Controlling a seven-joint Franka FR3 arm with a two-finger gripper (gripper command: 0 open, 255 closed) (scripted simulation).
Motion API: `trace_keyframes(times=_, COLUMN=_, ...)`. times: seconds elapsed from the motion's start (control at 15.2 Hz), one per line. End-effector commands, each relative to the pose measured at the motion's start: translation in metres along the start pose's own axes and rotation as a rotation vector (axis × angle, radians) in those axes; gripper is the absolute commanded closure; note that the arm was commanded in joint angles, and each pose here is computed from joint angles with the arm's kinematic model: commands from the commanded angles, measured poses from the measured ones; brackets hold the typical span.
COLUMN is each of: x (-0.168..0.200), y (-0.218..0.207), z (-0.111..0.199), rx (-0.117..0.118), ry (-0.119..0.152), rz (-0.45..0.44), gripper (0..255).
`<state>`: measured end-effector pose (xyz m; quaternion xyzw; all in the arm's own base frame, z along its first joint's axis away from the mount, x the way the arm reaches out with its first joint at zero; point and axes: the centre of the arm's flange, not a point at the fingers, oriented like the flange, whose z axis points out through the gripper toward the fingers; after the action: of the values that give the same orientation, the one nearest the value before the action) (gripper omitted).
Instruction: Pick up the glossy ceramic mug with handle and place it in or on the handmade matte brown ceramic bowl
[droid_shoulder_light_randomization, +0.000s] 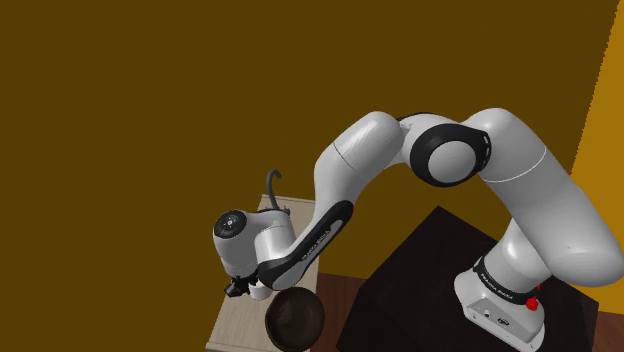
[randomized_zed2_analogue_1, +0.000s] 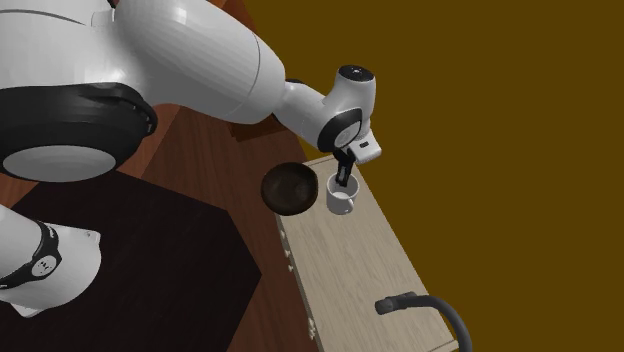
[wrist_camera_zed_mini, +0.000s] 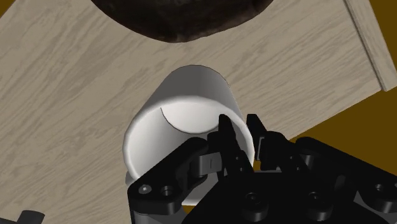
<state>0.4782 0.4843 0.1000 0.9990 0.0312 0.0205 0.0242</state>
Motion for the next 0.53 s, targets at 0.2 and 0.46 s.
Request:
trace_keyframes(times=0.2, x=0.0, y=0.0, z=0.0, rx=0.0, ry=0.0, rz=0.0, gripper=255)
trace_keyframes(times=0.46, x=0.0002, y=0.0003, z=-0.0053, rx=0.0, ry=0.0, rz=0.0, gripper=255)
